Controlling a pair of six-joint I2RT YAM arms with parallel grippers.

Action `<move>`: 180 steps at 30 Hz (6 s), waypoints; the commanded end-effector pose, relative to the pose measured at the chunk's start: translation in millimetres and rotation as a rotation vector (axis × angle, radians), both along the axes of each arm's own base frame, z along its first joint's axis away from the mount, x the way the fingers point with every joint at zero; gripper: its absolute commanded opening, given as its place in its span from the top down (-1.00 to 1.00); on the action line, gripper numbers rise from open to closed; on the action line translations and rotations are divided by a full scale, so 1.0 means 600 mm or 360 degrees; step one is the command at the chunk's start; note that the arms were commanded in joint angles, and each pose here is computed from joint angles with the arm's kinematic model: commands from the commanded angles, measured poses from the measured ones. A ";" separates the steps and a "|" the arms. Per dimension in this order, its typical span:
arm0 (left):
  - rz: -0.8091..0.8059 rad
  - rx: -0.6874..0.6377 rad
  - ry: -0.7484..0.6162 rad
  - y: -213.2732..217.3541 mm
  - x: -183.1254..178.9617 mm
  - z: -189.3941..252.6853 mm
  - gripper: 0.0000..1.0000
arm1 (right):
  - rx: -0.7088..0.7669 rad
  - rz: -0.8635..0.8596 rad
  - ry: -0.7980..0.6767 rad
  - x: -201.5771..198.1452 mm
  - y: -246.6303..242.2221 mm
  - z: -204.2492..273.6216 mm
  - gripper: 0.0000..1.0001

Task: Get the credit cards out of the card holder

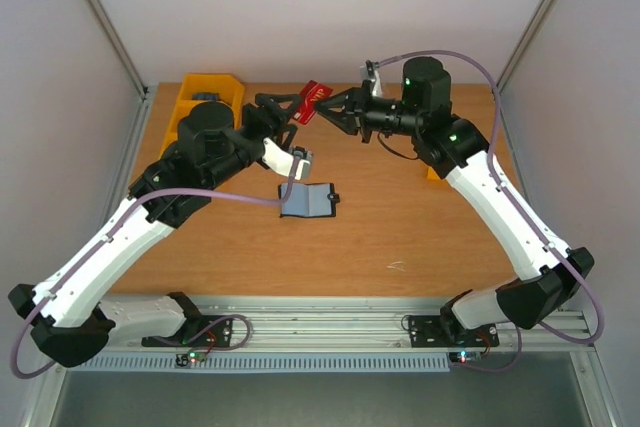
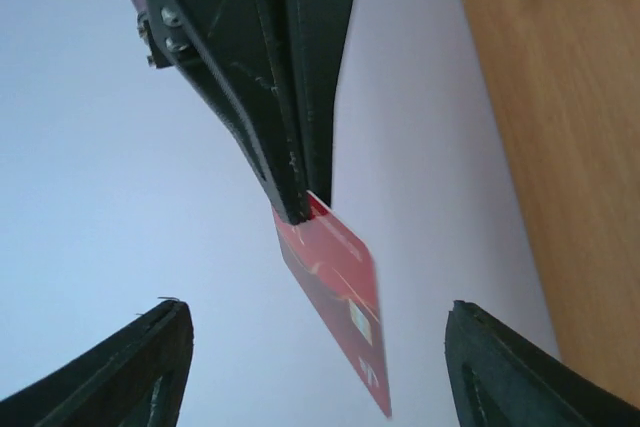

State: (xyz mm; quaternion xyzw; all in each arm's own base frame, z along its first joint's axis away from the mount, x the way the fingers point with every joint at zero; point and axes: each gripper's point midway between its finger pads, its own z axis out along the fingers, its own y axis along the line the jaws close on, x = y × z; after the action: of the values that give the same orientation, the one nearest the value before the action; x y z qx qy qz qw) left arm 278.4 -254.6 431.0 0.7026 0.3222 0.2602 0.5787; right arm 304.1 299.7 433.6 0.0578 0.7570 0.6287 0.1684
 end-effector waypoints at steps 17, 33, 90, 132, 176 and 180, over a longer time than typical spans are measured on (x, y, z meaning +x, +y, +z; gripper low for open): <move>0.0178 -0.0081 0.0046 0.030 0.008 0.009 0.99 | -0.0135 0.0057 -0.0198 -0.019 0.015 0.025 -0.44; 0.0989 -0.0253 0.0817 0.204 0.170 -0.157 0.99 | -0.1019 -0.0437 -0.0405 0.180 -0.248 -0.140 -0.97; 0.1193 0.0060 0.1141 0.562 0.482 -0.492 0.99 | -0.1319 -0.0689 -0.0070 0.469 -0.350 -0.324 -0.97; 0.1222 0.0437 0.1084 0.605 0.467 -0.558 0.64 | -0.1227 -0.0655 -0.0064 0.472 -0.344 -0.322 -0.97; 0.1601 -0.1344 0.1209 0.568 0.447 -0.207 -0.88 | -0.1295 -0.0696 -0.0383 0.415 -0.357 -0.205 -0.97; 0.1654 -0.1804 0.1317 0.553 0.412 -0.196 -0.99 | -0.1323 -0.0850 -0.0680 0.368 -0.375 -0.119 -0.97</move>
State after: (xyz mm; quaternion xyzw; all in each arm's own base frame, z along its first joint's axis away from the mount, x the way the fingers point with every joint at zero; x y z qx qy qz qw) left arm 544.9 93.7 296.1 0.2755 0.8436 0.1343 0.4410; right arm 545.1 90.3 277.6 0.0862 0.9026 0.2388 0.3476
